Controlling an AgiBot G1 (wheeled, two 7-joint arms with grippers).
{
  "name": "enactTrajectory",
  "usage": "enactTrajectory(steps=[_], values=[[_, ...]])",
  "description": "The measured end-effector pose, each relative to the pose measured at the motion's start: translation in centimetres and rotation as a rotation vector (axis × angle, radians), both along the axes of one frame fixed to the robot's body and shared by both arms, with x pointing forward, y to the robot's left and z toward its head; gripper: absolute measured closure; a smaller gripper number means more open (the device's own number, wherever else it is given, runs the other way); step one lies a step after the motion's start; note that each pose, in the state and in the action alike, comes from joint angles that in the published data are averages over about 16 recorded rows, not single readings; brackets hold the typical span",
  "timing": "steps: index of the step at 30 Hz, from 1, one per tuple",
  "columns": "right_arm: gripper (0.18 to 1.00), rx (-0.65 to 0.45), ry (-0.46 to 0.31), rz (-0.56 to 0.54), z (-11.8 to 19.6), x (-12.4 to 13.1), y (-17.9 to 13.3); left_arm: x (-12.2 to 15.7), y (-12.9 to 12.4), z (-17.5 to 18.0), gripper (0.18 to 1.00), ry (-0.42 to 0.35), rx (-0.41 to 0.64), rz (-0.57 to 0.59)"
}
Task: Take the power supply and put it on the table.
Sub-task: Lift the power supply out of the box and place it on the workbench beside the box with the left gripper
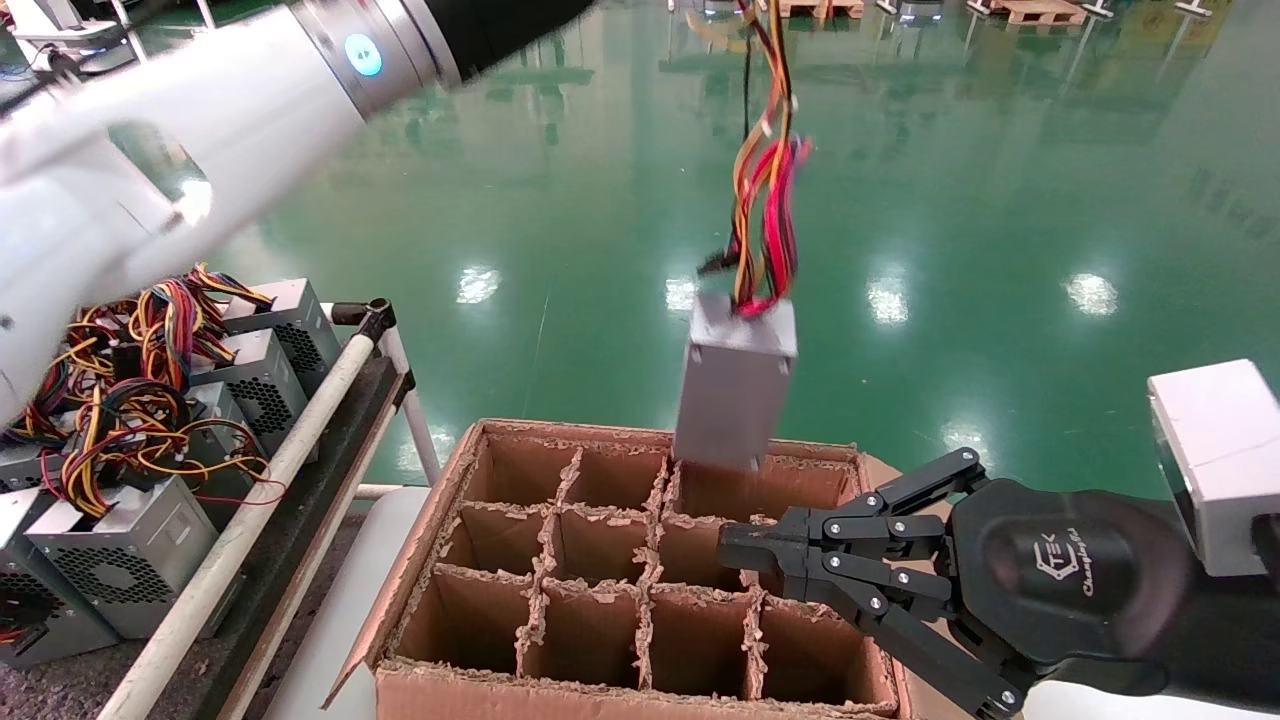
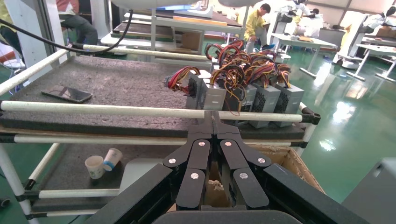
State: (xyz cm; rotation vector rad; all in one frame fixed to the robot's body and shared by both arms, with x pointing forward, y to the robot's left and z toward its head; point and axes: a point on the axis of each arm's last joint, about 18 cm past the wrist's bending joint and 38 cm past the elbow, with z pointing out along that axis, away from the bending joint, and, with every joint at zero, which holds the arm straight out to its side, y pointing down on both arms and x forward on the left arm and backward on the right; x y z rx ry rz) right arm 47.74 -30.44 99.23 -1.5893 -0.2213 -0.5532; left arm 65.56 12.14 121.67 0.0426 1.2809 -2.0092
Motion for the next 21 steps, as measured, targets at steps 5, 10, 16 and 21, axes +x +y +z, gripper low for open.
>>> enactTrajectory(steps=[5,10,16,21], values=[[0.988,0.0,0.0,0.0,0.0,0.0,0.0,-0.3,2.0,2.3,0.992,-0.018,-0.042,0.034],[0.988,0.0,0.0,0.0,0.0,0.0,0.0,-0.7,4.6,4.4,0.992,-0.036,-0.083,0.074],[0.988,0.0,0.0,0.0,0.0,0.0,0.0,-1.3,8.4,6.4,0.992,-0.064,-0.123,0.136],[0.988,0.0,0.0,0.0,0.0,0.0,0.0,-2.0,11.9,7.7,0.992,-0.086,-0.149,0.198]])
